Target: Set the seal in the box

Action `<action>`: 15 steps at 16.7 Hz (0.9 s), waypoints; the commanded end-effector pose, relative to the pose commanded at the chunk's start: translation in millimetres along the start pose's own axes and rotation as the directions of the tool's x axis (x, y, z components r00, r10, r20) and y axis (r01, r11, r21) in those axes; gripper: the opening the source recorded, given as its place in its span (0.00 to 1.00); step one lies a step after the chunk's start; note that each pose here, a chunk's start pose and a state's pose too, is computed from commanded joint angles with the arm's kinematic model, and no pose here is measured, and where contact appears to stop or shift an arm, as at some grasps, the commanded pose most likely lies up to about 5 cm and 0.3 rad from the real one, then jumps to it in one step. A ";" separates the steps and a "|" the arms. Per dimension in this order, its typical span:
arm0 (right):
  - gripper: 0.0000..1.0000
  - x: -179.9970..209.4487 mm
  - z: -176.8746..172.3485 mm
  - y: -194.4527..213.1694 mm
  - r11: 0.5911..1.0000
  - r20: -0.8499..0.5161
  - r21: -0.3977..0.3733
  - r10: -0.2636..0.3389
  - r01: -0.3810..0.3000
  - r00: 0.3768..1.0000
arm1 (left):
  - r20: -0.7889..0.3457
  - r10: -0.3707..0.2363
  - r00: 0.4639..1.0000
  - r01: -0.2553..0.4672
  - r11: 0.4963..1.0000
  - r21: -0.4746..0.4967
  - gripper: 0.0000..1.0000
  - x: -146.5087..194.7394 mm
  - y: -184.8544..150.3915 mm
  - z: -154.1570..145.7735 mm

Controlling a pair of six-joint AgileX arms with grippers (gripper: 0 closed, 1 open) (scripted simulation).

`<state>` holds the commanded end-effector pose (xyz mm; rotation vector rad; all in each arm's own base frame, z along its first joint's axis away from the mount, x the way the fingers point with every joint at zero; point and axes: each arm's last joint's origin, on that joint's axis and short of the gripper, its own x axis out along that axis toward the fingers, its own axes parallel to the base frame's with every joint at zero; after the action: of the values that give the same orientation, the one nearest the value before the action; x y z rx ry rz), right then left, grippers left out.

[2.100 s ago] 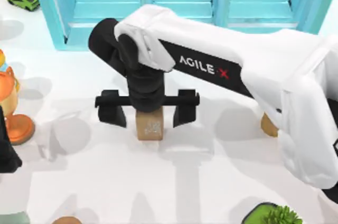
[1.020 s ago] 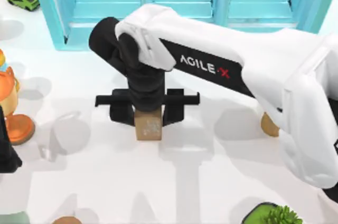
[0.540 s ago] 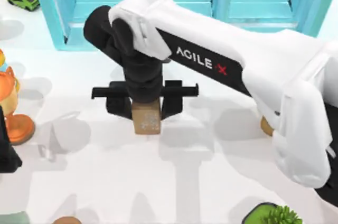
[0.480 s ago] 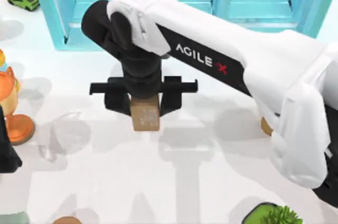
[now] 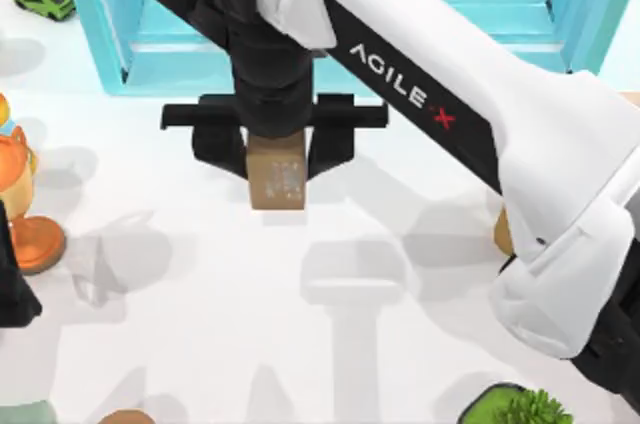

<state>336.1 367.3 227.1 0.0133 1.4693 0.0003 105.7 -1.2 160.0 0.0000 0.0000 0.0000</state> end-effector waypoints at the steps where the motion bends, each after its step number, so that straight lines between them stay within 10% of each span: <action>1: 0.00 -1.4 -0.3 -0.8 1.000 -0.002 0.000 -0.002 0.002 1.000 | 0.000 0.000 1.000 0.000 1.000 0.000 1.00 0.0 0.0 0.0; 9: 0.00 -17.0 18.8 -27.8 1.000 0.012 0.002 -0.002 0.002 1.000 | 0.000 0.000 1.000 0.000 1.000 0.000 1.00 0.0 0.0 0.0; 15: 0.00 -69.9 90.3 -210.0 0.999 0.044 0.013 -0.045 0.044 0.998 | 0.000 0.000 1.000 0.000 1.000 0.000 1.00 0.0 0.0 0.0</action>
<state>417.2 155.9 303.9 -0.0094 1.4248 -0.0452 105.7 -1.2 160.0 0.0000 0.0000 0.0000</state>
